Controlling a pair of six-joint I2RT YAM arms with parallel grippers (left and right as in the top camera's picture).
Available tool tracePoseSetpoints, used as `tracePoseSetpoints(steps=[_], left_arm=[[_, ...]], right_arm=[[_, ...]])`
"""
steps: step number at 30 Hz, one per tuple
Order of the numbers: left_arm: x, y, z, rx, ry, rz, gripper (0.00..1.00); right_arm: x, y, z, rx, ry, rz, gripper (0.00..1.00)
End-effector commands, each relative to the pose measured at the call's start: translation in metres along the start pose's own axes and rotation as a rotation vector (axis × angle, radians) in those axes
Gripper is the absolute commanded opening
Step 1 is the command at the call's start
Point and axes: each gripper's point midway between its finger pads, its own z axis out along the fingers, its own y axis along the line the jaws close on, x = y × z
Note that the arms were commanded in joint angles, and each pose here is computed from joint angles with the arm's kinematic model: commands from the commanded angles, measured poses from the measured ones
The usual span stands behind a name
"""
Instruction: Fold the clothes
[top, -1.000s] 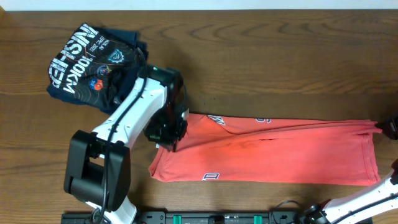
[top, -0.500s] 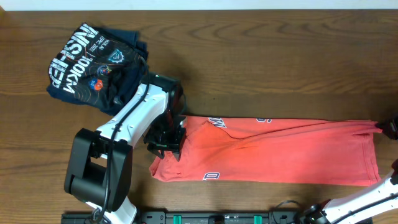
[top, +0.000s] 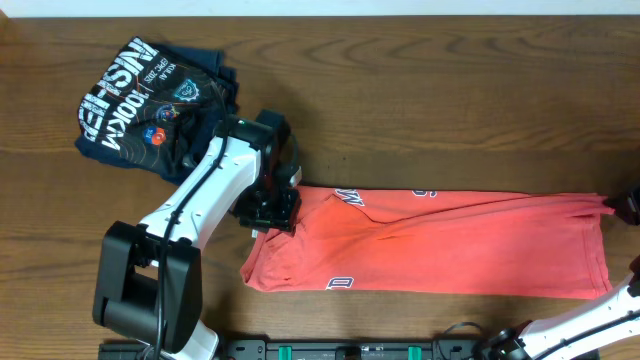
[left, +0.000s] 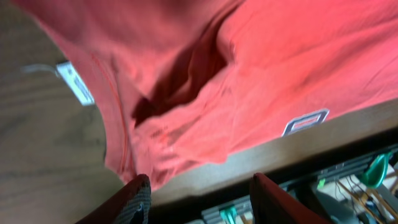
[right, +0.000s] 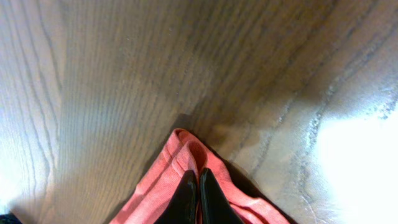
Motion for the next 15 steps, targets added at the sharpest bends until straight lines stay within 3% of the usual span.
tracePoseSetpoints(steps=[1, 6, 12, 15], left_arm=[[-0.002, 0.000, 0.000, -0.004, -0.017, -0.009, 0.54], [-0.002, 0.001, 0.005, -0.004, -0.015, -0.010, 0.54], [0.005, -0.001, 0.016, 0.028, 0.008, -0.014, 0.54], [0.004, 0.002, 0.028, 0.029, -0.001, -0.022, 0.61]], right_arm=[[-0.005, -0.001, -0.015, 0.032, -0.036, 0.002, 0.01], [0.003, -0.017, -0.016, 0.122, -0.011, 0.050, 0.01], [0.001, -0.014, -0.015, 0.107, -0.019, 0.048, 0.01], [0.000, -0.010, -0.015, 0.082, -0.022, 0.045, 0.01]])
